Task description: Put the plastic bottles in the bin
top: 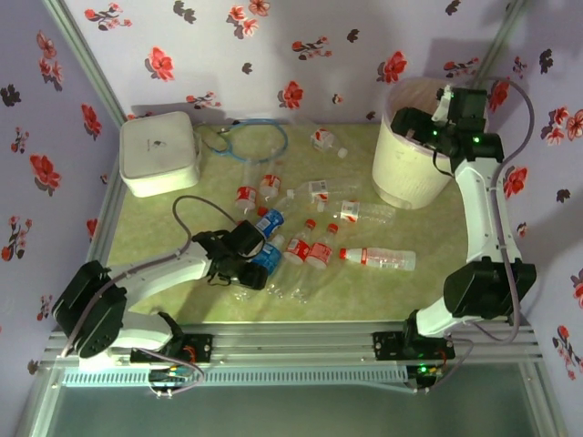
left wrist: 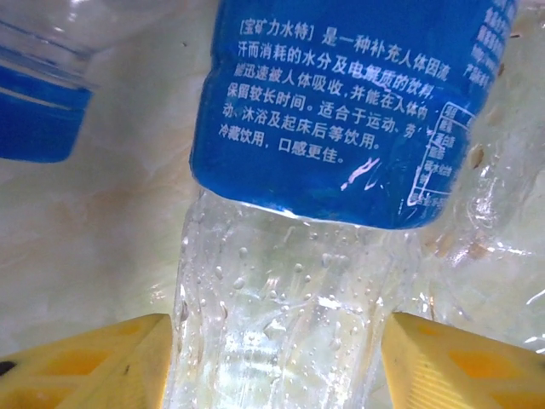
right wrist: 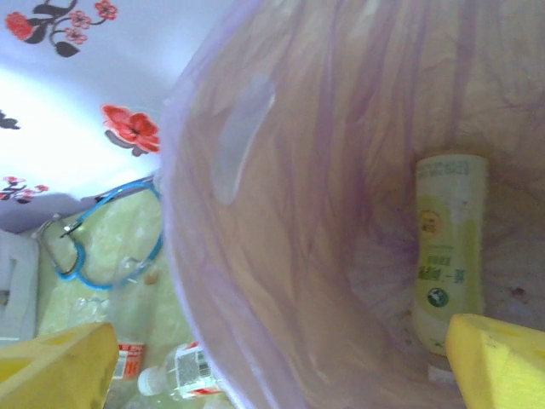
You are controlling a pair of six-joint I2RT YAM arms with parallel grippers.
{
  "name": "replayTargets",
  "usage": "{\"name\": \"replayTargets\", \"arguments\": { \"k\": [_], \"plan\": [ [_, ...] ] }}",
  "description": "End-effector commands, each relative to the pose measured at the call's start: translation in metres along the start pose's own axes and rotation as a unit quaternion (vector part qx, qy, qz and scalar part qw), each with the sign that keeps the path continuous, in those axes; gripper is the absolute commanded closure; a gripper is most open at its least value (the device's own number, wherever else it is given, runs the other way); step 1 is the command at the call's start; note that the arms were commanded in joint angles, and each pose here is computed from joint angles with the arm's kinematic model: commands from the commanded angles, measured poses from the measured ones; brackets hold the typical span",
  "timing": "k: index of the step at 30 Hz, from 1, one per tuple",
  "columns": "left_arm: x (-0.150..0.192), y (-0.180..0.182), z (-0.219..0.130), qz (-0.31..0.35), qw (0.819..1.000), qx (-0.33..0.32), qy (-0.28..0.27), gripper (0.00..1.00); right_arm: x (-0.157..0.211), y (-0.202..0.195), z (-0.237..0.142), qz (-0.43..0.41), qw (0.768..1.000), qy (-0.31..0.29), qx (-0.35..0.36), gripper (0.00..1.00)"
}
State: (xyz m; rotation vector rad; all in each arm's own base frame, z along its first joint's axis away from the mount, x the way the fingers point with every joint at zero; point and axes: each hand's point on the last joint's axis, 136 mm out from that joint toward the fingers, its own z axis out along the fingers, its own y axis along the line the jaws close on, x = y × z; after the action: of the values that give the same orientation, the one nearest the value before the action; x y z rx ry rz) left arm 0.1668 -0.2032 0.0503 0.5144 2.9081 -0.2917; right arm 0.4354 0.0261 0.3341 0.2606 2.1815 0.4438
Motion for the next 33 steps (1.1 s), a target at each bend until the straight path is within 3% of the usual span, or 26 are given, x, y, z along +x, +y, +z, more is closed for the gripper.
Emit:
{"name": "replayTargets", "arguments": {
  "k": [1,4,9,15,21,28,33],
  "plan": [
    [0.012,0.003,0.011,0.012,0.999,-0.014,0.038,0.41,0.0,0.012,-0.015,0.008,1.0,-0.018,-0.021,0.01],
    [0.008,0.001,0.007,0.021,0.999,-0.016,0.039,0.49,-0.001,0.014,-0.023,0.005,0.999,-0.023,-0.023,0.01],
    [-0.008,-0.007,-0.015,0.036,0.999,-0.007,0.012,0.51,-0.001,0.025,-0.036,-0.002,0.999,-0.03,-0.042,0.01],
    [-0.041,-0.014,-0.068,0.042,0.996,0.011,-0.077,0.51,0.03,0.065,-0.044,-0.022,0.99,0.012,-0.139,0.01],
    [-0.096,-0.018,-0.107,-0.011,0.976,0.069,-0.204,0.52,0.092,0.133,-0.046,-0.032,0.947,0.095,-0.304,0.01],
    [-0.134,0.007,-0.116,-0.087,0.958,0.069,-0.263,0.53,0.179,0.179,-0.017,-0.029,0.907,0.21,-0.363,0.01],
    [-0.154,0.002,-0.118,-0.093,0.947,0.098,-0.292,0.53,0.215,0.227,-0.008,-0.015,0.87,0.234,-0.433,0.01]
  ]
}}
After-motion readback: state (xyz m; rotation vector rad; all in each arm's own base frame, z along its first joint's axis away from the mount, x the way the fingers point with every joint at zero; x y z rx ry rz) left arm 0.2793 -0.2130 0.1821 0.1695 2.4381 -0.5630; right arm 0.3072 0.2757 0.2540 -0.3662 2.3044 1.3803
